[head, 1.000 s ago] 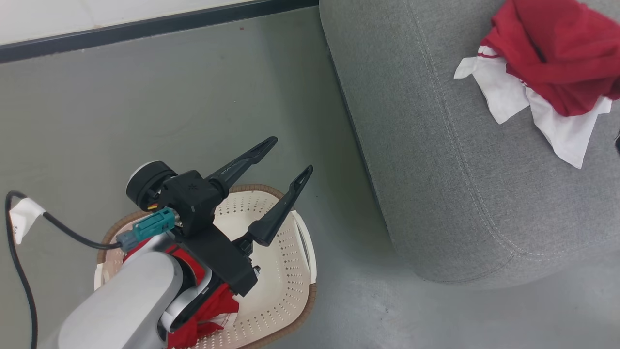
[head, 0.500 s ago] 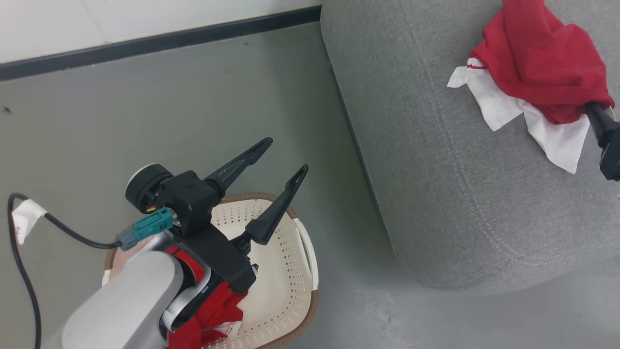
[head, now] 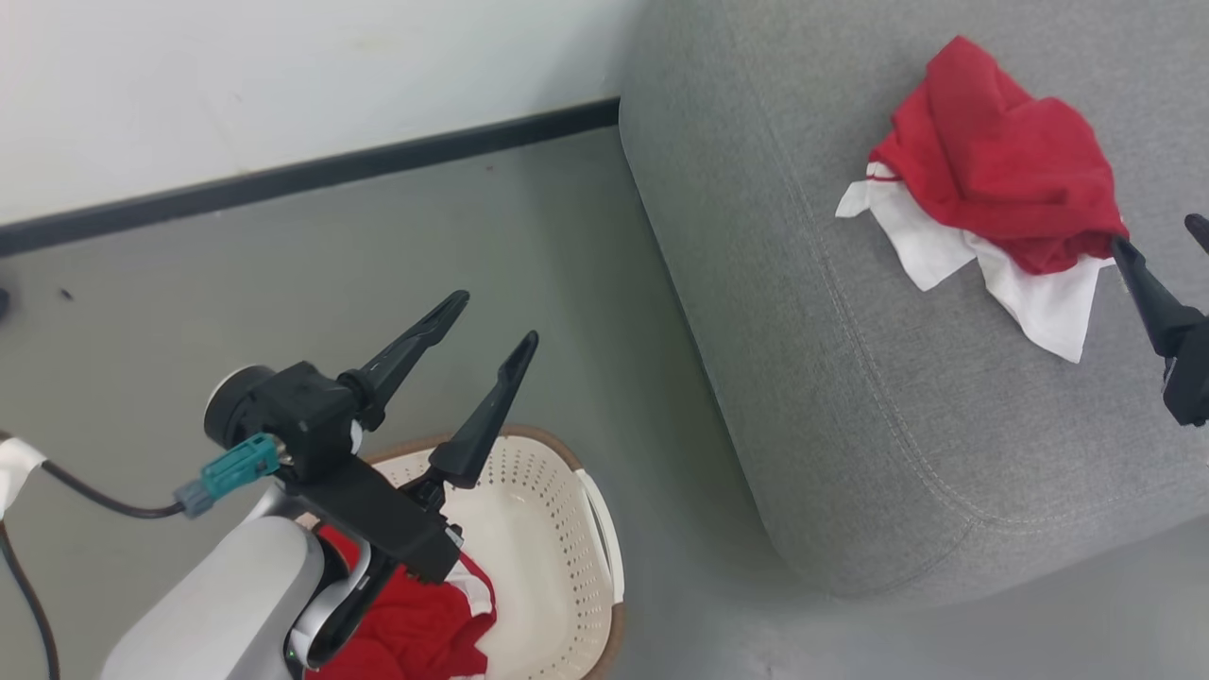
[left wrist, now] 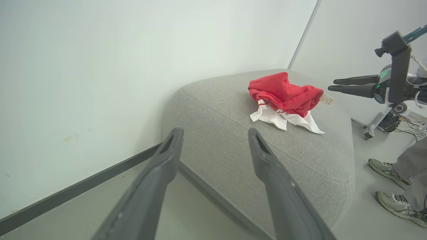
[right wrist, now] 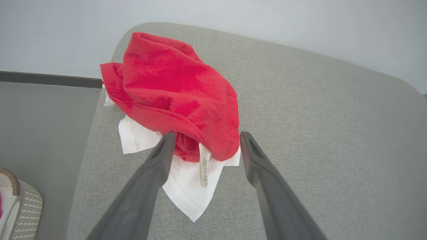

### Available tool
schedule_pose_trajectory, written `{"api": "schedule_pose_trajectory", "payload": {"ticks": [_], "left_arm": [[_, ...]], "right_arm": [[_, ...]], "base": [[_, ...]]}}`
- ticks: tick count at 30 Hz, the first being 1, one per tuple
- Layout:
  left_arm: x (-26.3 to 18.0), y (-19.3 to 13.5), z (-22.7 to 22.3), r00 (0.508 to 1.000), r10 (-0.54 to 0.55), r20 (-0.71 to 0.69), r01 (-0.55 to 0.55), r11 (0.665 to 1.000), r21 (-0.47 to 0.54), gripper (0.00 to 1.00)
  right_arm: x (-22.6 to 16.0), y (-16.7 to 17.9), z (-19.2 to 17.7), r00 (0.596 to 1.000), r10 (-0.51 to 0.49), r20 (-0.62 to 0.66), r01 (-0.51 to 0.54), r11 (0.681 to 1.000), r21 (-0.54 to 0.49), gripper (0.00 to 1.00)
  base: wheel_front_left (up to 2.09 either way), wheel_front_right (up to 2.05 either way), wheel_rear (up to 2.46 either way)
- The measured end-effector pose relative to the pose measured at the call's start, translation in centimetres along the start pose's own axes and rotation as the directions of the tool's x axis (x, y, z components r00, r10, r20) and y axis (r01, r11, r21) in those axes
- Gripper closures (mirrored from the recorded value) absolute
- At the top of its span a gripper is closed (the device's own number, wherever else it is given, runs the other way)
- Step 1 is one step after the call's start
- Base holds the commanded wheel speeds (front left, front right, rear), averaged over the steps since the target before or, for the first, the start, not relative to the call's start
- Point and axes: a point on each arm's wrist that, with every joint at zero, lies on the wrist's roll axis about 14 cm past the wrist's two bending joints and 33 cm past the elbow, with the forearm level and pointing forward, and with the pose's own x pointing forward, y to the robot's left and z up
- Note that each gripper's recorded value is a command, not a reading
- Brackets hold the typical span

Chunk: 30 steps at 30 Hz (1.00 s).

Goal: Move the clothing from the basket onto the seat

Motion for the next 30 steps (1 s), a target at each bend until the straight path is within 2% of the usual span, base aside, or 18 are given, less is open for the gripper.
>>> {"api": "schedule_pose_trajectory", "payload": {"ticks": [6, 16, 19, 26, 30], "left_arm": [[-1.5, 0.7, 1.3, 0.996, 0.079, 0.027, -0.079, 0.997, 0.009, 0.0], [-6.2, 2.5, 3.2, 0.962, 0.265, 0.058, -0.268, 0.962, 0.058, 0.0], [-8.1, 3.2, 3.8, 0.94, 0.334, 0.073, -0.339, 0.938, 0.068, 0.0], [-14.1, 5.4, 5.5, 0.838, 0.529, 0.133, -0.54, 0.839, 0.071, 0.0], [-17.0, 6.2, 6.5, 0.781, 0.601, 0.171, -0.616, 0.786, 0.05, 0.0]], "right_arm": [[-2.7, -2.2, 3.3, 0.985, -0.035, 0.171, 0.029, 0.999, 0.035, 0.0], [-5.8, -0.2, 6.1, 0.92, -0.019, 0.392, -0.037, 0.99, 0.135, 0.0], [-6.5, 0.9, 6.3, 0.898, -0.013, 0.441, -0.062, 0.986, 0.155, 0.0], [-7.5, 4.6, 7.6, 0.857, 0.028, 0.515, -0.147, 0.97, 0.191, 0.0], [-7.7, 8.1, 7.4, 0.847, 0.088, 0.524, -0.218, 0.957, 0.193, 0.0]], "base": [[0.0, 0.0, 0.0], [0.0, 0.0, 0.0], [0.0, 0.0, 0.0], [0.0, 0.0, 0.0], [0.0, 0.0, 0.0]]}}
